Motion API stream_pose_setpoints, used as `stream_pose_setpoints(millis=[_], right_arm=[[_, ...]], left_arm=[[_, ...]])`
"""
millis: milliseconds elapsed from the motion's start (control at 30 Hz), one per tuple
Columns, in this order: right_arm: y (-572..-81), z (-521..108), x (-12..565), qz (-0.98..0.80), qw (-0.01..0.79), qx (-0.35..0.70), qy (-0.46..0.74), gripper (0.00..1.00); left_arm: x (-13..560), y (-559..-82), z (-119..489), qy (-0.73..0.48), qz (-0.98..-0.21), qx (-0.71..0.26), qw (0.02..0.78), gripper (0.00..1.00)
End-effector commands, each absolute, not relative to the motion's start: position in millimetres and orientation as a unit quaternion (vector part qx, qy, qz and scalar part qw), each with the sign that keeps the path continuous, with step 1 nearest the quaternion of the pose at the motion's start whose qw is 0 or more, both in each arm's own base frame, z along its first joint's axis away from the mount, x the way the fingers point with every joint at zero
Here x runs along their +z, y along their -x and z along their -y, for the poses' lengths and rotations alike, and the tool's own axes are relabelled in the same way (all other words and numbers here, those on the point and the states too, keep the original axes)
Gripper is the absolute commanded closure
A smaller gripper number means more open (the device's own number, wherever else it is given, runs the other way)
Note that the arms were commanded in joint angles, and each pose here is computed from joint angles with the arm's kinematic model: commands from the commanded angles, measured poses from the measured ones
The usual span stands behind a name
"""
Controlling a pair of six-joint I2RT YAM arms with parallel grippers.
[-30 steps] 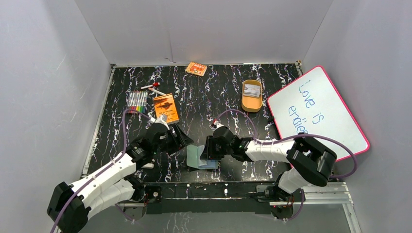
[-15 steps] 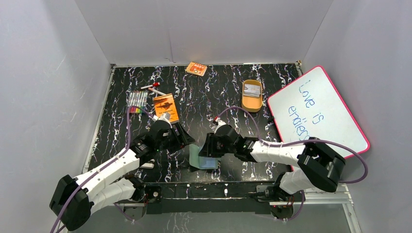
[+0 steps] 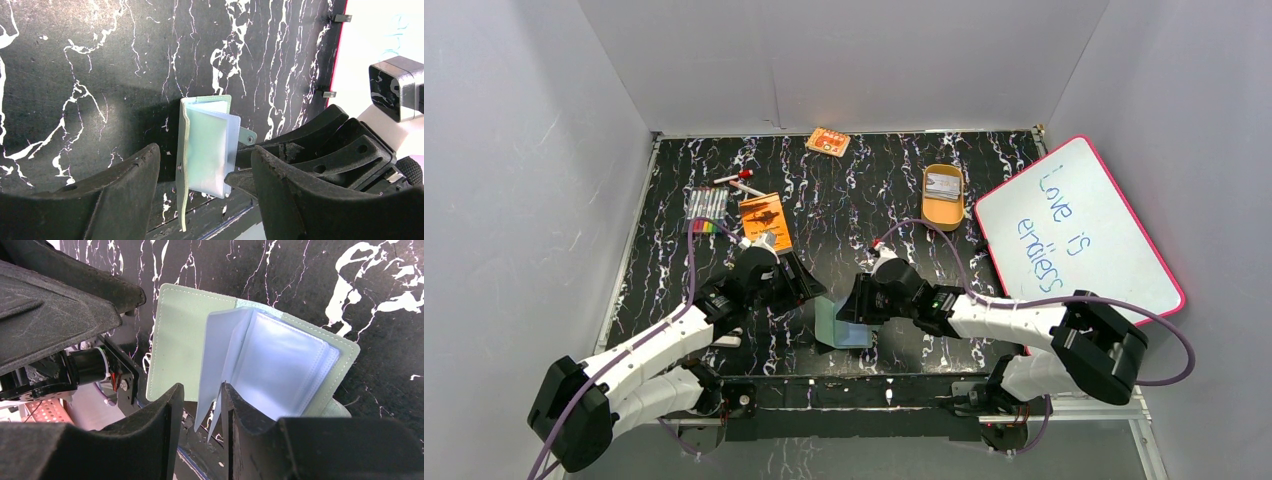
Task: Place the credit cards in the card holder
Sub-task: Open the card holder at the center of the board.
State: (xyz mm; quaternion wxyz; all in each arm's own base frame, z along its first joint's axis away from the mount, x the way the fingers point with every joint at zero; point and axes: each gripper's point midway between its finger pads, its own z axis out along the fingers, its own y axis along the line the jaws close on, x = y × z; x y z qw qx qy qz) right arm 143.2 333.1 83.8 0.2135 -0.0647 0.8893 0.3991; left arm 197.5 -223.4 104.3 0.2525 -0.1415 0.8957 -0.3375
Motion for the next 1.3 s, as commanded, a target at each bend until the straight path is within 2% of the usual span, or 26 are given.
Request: stream_pose_setpoints(millis=[0,167,700,900,1033,1267], right_arm=[[-151,-334,99,-0.878,0.238,0.412,0.051,0.59],[-155,-329,97,-0.88,0.248,0.403,0.039,0.62],[-157,-328,88,-0.89,0.242,0.385,0.039,0.82],[-156,-332,87,-0.892,0.235,0.383,0.048,0.9],[-156,-336,86,-0.893,0.229,0.383,0.053,1.0],[-160,-343,87,-0.894,0.229,0.381,0.056,1.0]], left_arm=[[107,-197,226,0.133,-0.894,-0.344,0.254,0.35],[107,-197,226,0.133,-0.894,-0.345,0.253,0.36],[106,-196,226,0.132,-0.894,-0.346,0.252,0.36],[106,-195,225,0.131,-0.895,-0.344,0.254,0.36],[107,-195,223,0.127,-0.896,-0.34,0.257,0.36],[138,-197,232,0.1,-0.882,-0.37,0.274,0.36]])
